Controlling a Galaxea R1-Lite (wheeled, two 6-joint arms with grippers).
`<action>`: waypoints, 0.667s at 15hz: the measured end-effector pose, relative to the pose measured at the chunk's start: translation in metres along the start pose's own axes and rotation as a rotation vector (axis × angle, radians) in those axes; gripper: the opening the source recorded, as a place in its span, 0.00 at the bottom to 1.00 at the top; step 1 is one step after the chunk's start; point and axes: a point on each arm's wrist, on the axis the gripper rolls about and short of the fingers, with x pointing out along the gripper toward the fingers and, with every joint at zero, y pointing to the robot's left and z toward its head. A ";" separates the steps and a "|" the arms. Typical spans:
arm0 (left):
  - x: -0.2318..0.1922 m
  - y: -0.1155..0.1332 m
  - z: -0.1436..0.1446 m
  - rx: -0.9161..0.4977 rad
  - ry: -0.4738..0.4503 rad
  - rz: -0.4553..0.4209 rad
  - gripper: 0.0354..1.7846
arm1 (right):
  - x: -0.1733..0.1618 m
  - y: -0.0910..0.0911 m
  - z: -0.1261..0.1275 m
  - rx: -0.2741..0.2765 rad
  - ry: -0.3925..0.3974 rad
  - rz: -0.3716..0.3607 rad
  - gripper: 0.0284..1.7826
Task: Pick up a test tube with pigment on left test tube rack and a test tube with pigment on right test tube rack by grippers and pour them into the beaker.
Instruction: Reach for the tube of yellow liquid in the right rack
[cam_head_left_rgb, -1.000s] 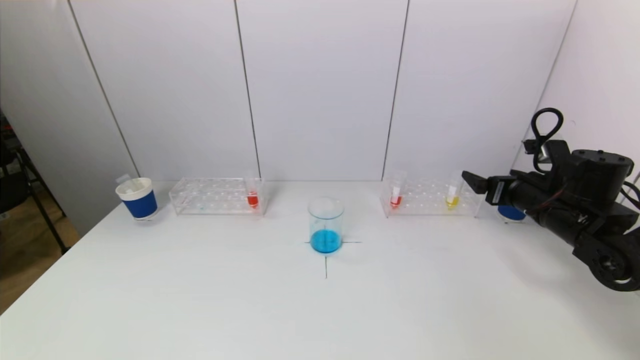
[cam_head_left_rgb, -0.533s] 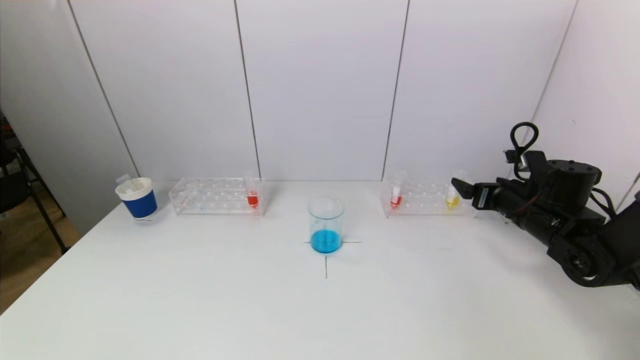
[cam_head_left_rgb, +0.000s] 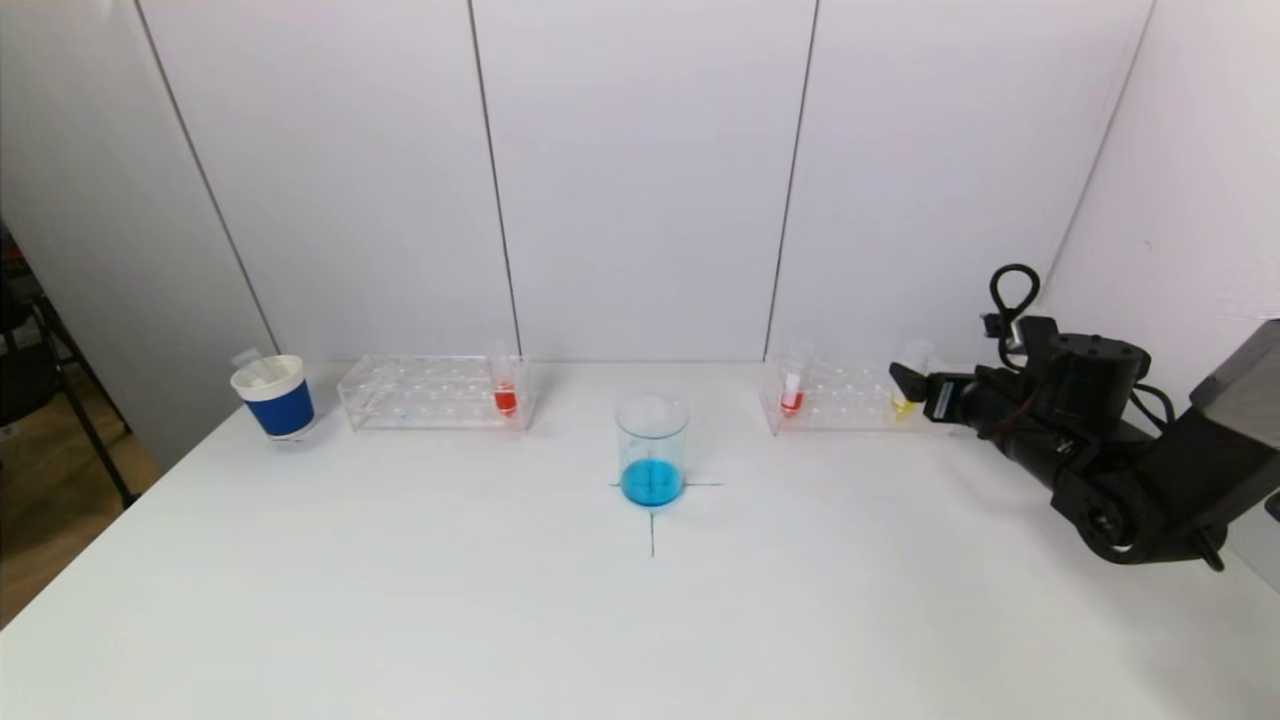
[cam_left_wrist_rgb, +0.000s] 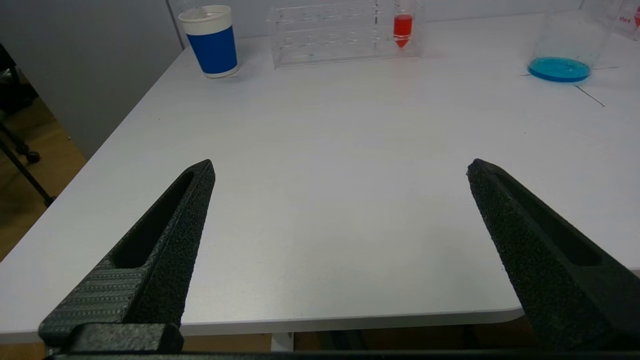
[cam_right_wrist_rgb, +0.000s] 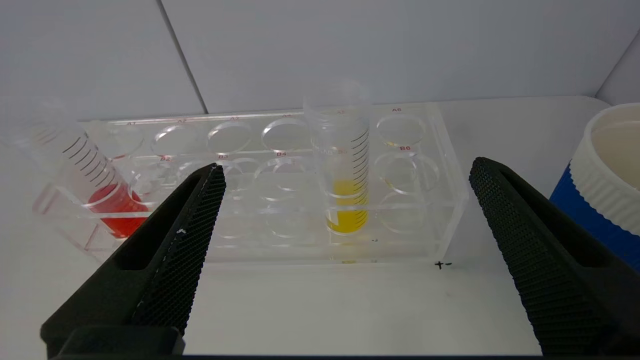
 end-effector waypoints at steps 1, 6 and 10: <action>0.000 0.000 0.000 0.000 0.000 0.000 0.99 | 0.003 0.000 -0.002 -0.001 -0.002 0.000 1.00; 0.000 0.000 0.000 0.000 0.000 0.000 0.99 | 0.015 -0.001 -0.011 -0.002 0.004 0.000 1.00; 0.000 0.000 0.000 0.000 0.001 0.000 0.99 | 0.020 -0.001 -0.014 -0.003 0.005 0.000 1.00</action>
